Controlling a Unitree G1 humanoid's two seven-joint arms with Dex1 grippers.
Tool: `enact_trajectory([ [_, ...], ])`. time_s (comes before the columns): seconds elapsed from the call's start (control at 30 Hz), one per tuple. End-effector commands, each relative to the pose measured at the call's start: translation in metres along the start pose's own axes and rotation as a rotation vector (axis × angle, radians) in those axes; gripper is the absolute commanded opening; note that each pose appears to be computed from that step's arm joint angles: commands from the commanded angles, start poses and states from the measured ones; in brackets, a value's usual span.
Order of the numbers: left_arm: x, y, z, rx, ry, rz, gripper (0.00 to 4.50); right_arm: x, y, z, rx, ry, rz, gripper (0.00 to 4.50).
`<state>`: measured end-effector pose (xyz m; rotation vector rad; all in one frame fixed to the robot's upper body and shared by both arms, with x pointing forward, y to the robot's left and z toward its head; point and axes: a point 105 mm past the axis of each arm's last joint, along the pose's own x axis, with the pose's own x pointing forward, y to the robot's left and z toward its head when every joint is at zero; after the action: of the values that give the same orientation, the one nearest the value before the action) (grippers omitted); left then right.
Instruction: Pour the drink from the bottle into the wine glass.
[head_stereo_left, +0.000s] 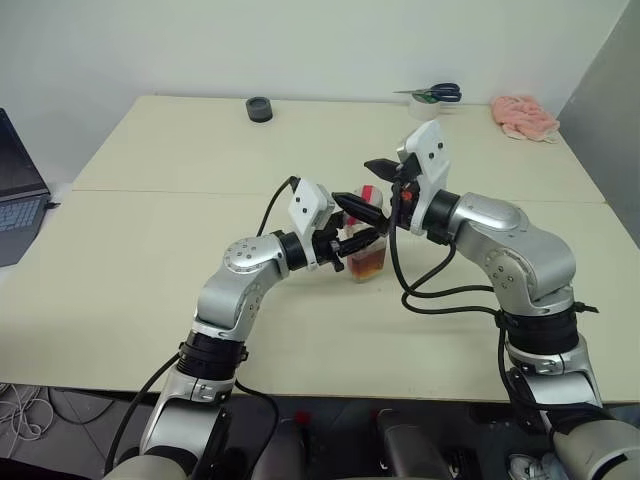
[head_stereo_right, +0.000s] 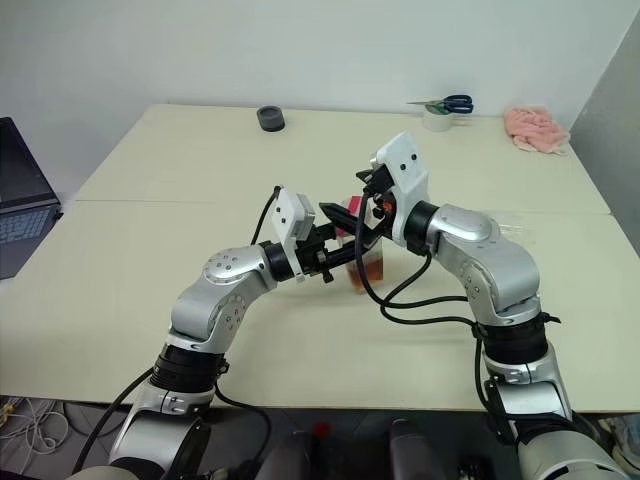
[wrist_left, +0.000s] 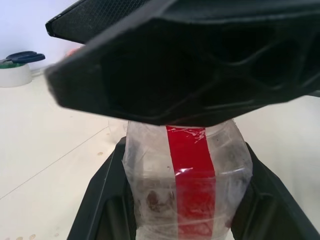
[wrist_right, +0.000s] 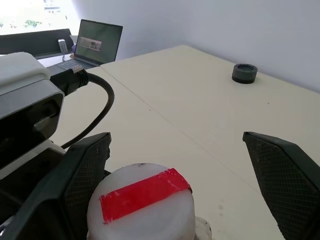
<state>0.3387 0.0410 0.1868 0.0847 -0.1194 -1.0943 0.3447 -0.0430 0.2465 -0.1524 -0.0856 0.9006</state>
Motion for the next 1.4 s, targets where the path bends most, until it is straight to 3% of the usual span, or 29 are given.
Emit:
enact_trajectory([
  [0.03, 0.001, -0.004, 0.019, 0.061, -0.056, -0.014, 1.82, -0.004, -0.007, 0.014, -0.06, -0.031, -0.035, 4.5],
  [0.43, -0.001, 0.001, 0.018, 0.075, -0.046, 0.006, 1.82, -0.034, -0.025, 0.017, -0.1, 0.004, -0.056, 4.5],
  [0.9, -0.003, 0.003, 0.018, 0.084, -0.037, 0.012, 1.82, -0.045, 0.001, 0.017, -0.11, 0.003, 0.11, 4.5],
  [1.17, -0.004, 0.003, 0.017, 0.086, -0.035, 0.016, 1.81, -0.037, 0.012, 0.027, -0.087, -0.039, 0.129, 4.5],
  [1.4, -0.004, 0.002, 0.017, 0.084, -0.037, 0.014, 1.81, -0.023, 0.02, 0.018, -0.038, 0.001, 0.117, 4.5],
])
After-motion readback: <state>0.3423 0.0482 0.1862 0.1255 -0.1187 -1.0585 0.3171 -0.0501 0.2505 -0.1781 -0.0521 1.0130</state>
